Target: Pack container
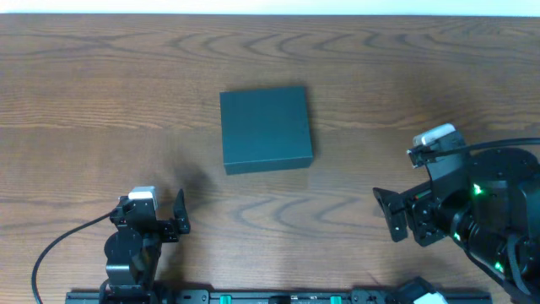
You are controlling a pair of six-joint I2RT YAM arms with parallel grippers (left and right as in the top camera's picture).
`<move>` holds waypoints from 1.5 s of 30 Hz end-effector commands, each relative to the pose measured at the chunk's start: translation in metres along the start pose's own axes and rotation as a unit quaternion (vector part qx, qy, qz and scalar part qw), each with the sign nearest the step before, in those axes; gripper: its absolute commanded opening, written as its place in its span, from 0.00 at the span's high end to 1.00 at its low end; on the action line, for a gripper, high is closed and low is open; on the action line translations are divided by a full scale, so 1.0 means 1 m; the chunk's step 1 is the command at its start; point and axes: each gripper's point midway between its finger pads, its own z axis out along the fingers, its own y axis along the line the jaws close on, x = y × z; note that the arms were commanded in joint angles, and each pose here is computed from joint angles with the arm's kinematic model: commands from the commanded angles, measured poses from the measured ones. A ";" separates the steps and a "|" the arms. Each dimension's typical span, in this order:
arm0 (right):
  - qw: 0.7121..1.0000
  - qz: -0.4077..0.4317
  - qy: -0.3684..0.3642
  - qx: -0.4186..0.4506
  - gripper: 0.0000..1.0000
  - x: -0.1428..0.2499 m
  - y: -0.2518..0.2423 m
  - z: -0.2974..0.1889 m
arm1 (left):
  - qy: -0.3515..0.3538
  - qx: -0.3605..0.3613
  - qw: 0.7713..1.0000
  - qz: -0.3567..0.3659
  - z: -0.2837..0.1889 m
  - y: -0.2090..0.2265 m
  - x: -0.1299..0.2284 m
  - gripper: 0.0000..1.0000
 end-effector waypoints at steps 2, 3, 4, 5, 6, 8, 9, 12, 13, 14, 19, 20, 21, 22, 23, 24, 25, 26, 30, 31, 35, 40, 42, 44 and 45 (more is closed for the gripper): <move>1.000 -0.001 -0.001 0.002 0.01 0.001 0.000 -0.001 | 0.003 0.001 1.000 -0.003 0.003 0.000 0.005 0.05; 1.000 -0.001 -0.001 0.002 0.01 0.001 0.000 -0.001 | 0.003 0.001 1.000 -0.003 0.003 0.001 0.005 0.05; 1.000 -0.001 -0.001 0.002 0.01 0.001 0.000 -0.001 | 0.003 0.001 1.000 -0.003 0.003 0.000 0.005 0.04; 1.000 -0.001 -0.001 0.002 0.01 0.001 0.000 -0.001 | 0.003 0.001 1.000 -0.003 0.003 0.000 0.005 0.05; 1.000 -0.001 -0.001 0.002 0.01 0.001 0.000 -0.001 | 0.003 0.001 1.000 -0.003 0.003 0.000 0.005 0.05; 1.000 -0.001 -0.001 0.002 0.01 0.001 0.000 -0.001 | 0.003 0.001 1.000 -0.003 0.003 0.000 0.005 0.05; 1.000 -0.001 -0.001 0.002 0.01 0.001 0.000 -0.001 | 0.003 0.001 1.000 -0.003 0.003 0.001 0.005 0.05; 1.000 -0.001 -0.001 0.002 0.01 0.001 0.000 -0.001 | 0.003 0.001 1.000 -0.003 0.003 0.001 0.005 0.05; 1.000 -0.001 -0.001 0.002 0.01 0.001 0.000 -0.001 | 0.003 0.001 1.000 -0.003 0.003 0.000 0.005 0.05; 1.000 -0.001 -0.001 0.002 0.01 0.001 0.000 -0.001 | 0.003 0.001 1.000 -0.003 0.003 0.000 0.005 0.05; 0.998 -0.051 -0.018 0.018 0.01 -0.008 -0.006 0.003 | 0.003 0.001 1.000 -0.003 0.003 0.001 0.005 0.05; 0.997 -0.055 -0.037 0.027 0.01 -0.015 -0.011 0.004 | 0.003 0.001 1.000 -0.003 0.003 0.001 0.005 0.05; 0.997 -0.049 -0.055 0.031 0.01 -0.021 -0.015 0.006 | 0.003 0.001 1.000 -0.003 0.003 0.000 0.005 0.05; 0.996 -0.041 -0.072 0.031 0.01 -0.025 -0.018 0.009 | 0.003 0.001 1.000 -0.003 0.003 0.000 0.005 0.05; 0.995 -0.029 -0.089 0.028 0.01 -0.027 -0.020 0.012 | 0.003 0.001 1.000 -0.003 0.003 0.001 0.005 0.05; 0.994 -0.018 -0.105 0.026 0.01 -0.028 -0.023 0.015 | 0.003 0.001 1.000 -0.003 0.003 0.001 0.005 0.05; 0.992 -0.009 -0.120 0.027 0.01 -0.027 -0.026 0.018 | 0.003 0.001 1.000 -0.003 0.003 0.000 0.005 0.05; 0.990 0.001 -0.134 0.032 0.01 -0.023 -0.031 0.023 | 0.003 0.001 1.000 -0.003 0.003 0.000 0.005 0.05; 0.981 0.020 -0.183 0.052 0.01 0.006 -0.043 0.045 | 0.003 0.001 1.000 -0.003 0.003 0.001 0.005 0.05; 0.979 0.022 -0.193 0.059 0.01 0.016 -0.044 0.051 | 0.003 0.001 1.000 -0.003 0.003 0.000 0.005 0.05; 0.971 0.021 -0.224 0.078 0.01 0.052 -0.048 0.075 | 0.003 0.001 1.000 -0.003 0.003 0.001 0.005 0.04; 0.964 0.028 -0.245 0.097 0.01 0.093 -0.052 0.108 | 0.003 0.001 1.000 -0.003 0.003 0.000 0.005 0.05; 0.964 0.028 -0.245 0.099 0.01 0.109 -0.052 0.121 | 0.003 0.001 1.000 -0.003 0.003 0.001 0.005 0.05; 0.964 0.028 -0.245 0.099 0.01 0.119 -0.051 0.132 | 0.003 0.001 1.000 -0.003 0.003 0.001 0.005 0.05; 0.964 0.029 -0.244 0.098 0.01 0.123 -0.051 0.136 | 0.003 0.001 1.000 -0.003 0.003 0.000 0.005 0.05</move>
